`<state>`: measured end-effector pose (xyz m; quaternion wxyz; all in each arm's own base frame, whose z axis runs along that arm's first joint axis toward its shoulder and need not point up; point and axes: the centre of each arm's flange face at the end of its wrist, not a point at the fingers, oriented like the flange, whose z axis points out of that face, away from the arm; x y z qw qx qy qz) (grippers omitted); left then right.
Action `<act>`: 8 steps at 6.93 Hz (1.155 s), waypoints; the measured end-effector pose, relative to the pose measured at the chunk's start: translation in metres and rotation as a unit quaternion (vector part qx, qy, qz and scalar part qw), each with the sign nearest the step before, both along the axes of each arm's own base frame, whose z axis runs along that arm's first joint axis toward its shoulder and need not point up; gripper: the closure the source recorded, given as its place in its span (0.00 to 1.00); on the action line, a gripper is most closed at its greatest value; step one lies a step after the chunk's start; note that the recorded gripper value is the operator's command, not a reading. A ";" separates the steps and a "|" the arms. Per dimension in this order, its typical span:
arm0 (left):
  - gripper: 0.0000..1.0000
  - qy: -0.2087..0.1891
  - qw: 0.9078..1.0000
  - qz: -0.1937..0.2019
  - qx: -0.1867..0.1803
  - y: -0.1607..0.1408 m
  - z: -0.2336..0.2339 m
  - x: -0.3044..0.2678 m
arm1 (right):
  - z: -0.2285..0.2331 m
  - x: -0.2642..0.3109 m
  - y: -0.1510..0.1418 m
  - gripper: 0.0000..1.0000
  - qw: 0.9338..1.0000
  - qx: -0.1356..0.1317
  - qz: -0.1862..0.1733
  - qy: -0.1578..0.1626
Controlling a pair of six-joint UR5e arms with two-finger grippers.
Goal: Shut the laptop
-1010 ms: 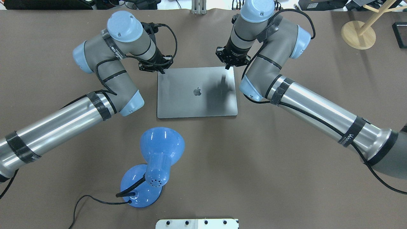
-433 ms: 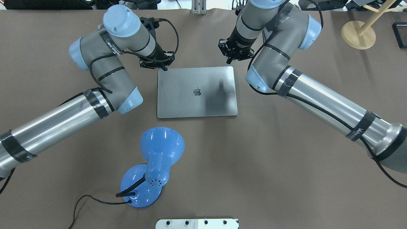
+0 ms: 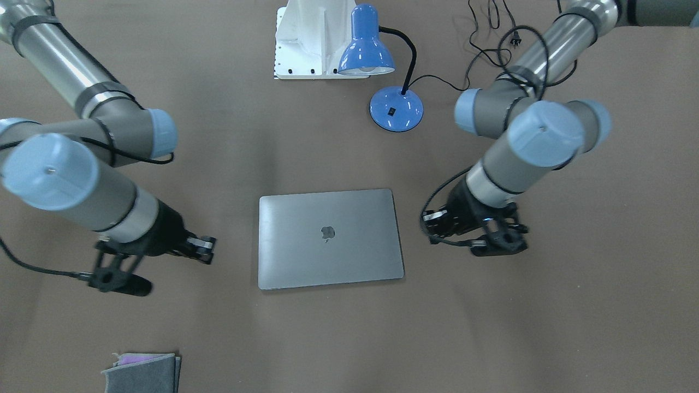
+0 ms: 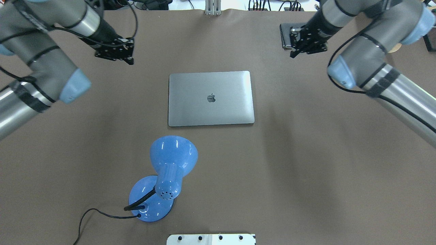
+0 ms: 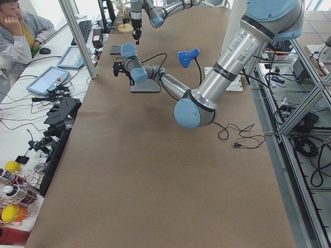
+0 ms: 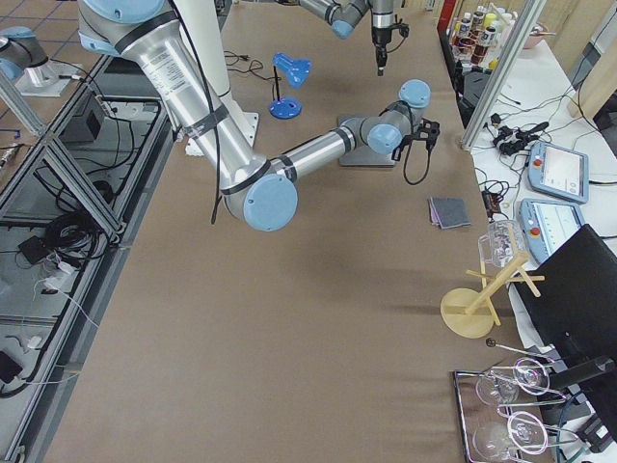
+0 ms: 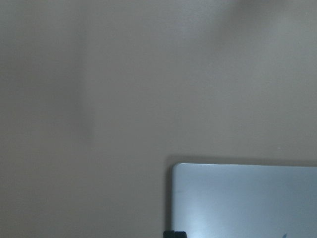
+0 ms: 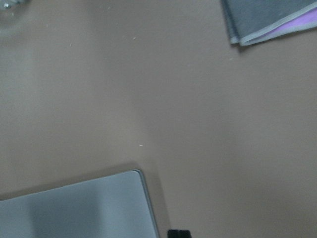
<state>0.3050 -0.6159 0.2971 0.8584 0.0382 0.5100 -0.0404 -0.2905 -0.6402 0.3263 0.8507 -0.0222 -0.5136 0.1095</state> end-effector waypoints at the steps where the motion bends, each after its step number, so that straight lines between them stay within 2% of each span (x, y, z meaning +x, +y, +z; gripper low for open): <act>1: 1.00 -0.011 1.000 0.018 0.020 0.012 0.020 -0.061 | 0.031 0.058 0.015 1.00 1.000 0.015 -0.003 -0.002; 3: 1.00 -0.040 0.996 0.043 0.067 0.048 0.080 -0.161 | 0.110 0.162 0.063 1.00 0.999 0.050 -0.017 0.012; 5: 1.00 -0.052 0.992 0.054 0.101 0.070 0.134 -0.247 | 0.178 0.237 0.117 1.00 0.995 0.087 -0.035 0.043; 6: 1.00 -0.061 0.990 0.058 0.116 0.080 0.155 -0.283 | 0.205 0.267 0.138 1.00 0.991 0.107 -0.046 0.067; 8: 1.00 -0.083 0.985 0.068 0.138 0.095 0.188 -0.340 | 0.242 0.318 0.161 1.00 0.978 0.143 -0.075 0.130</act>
